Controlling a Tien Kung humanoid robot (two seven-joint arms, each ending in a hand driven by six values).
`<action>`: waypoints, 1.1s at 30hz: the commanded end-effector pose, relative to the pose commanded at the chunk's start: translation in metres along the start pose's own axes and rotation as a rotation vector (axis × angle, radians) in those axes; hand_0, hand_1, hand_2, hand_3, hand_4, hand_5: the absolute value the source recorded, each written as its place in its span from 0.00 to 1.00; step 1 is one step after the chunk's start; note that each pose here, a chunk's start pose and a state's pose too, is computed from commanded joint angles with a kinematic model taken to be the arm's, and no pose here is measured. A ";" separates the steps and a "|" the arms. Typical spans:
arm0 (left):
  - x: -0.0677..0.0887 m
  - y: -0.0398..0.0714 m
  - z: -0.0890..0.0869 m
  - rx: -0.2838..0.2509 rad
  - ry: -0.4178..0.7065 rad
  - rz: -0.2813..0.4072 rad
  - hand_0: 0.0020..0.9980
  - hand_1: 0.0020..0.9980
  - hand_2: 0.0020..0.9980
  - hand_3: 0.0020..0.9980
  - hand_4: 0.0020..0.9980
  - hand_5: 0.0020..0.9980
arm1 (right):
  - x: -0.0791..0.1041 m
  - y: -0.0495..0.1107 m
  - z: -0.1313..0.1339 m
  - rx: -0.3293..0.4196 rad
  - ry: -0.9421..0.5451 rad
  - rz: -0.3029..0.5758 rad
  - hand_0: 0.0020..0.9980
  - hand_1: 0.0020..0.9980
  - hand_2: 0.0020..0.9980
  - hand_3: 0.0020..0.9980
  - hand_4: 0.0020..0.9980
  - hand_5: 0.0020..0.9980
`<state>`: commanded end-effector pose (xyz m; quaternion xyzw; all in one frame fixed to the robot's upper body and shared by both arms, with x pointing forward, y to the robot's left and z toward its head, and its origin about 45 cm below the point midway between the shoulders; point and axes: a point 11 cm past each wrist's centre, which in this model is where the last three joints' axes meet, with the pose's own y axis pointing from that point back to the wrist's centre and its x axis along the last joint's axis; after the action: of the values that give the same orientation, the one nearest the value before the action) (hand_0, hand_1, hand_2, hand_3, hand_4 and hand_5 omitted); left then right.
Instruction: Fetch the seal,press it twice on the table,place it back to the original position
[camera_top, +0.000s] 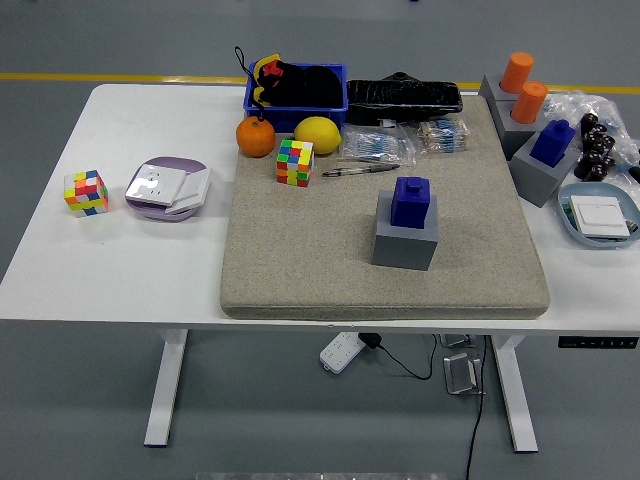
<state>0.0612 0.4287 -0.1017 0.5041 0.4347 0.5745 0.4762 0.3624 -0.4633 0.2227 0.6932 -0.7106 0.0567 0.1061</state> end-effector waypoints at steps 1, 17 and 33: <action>0.000 0.000 0.000 0.001 0.000 0.000 0.81 0.82 0.79 0.84 0.79 0.40 | 0.000 0.000 0.000 -0.001 0.000 0.000 0.90 0.80 0.77 0.74 0.91 0.30; -0.003 -0.001 0.000 -0.002 0.011 -0.006 0.81 0.82 0.79 0.84 0.79 0.40 | 0.001 0.001 -0.001 0.002 -0.005 0.007 0.89 0.79 0.74 0.73 0.90 0.29; -0.004 -0.001 0.001 -0.004 0.017 -0.006 0.81 0.82 0.79 0.84 0.79 0.40 | 0.003 0.002 -0.002 0.004 -0.005 0.009 0.89 0.78 0.73 0.73 0.90 0.29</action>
<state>0.0623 0.4249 -0.1030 0.4970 0.4391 0.5781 0.4754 0.3606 -0.4656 0.2251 0.6905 -0.7138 0.0568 0.1023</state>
